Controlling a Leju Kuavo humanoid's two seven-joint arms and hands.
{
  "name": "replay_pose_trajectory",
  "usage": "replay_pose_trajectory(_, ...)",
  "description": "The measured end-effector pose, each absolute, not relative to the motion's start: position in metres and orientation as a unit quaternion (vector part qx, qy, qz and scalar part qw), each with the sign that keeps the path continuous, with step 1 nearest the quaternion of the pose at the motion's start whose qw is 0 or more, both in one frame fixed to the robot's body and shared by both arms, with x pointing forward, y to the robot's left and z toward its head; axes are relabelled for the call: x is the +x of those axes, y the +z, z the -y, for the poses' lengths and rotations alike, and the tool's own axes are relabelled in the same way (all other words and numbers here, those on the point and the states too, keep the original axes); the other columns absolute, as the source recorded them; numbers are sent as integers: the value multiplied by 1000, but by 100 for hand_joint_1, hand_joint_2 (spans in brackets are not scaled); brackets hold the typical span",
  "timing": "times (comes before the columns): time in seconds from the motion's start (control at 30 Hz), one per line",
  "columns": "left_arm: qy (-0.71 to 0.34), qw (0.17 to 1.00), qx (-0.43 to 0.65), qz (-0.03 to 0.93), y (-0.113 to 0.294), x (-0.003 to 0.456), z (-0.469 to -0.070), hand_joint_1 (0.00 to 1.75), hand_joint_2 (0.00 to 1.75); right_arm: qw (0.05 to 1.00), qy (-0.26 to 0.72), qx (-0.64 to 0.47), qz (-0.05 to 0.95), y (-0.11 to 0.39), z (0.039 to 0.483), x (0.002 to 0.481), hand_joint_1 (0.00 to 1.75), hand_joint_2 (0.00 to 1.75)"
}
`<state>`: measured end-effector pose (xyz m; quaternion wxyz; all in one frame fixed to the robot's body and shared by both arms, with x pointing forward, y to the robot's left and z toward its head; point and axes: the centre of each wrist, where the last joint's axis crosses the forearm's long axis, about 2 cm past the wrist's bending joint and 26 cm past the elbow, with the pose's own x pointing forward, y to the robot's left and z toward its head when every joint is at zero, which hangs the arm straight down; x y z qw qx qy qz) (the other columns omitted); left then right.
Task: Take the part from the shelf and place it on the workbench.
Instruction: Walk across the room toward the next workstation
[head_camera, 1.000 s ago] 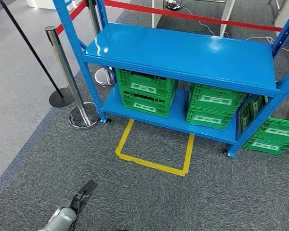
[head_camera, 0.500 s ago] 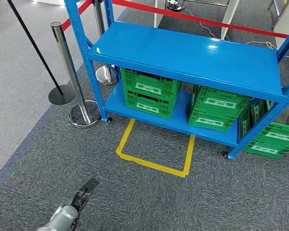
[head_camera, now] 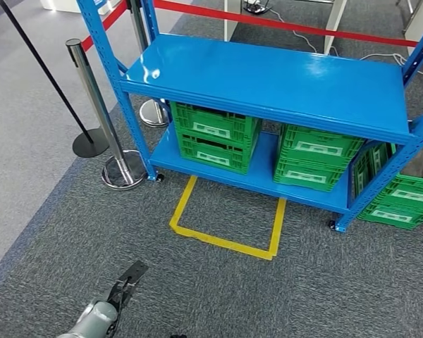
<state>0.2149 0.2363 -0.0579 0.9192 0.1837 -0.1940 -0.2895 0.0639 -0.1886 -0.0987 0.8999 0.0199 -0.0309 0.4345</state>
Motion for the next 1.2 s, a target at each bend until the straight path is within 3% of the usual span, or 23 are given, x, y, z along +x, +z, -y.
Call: replay_pose_trajectory(1.2, -290, 918, 185, 196, -57, 216, -237, 0, 0, 899, 436, 23, 30, -99, 189, 63, 0, 0)
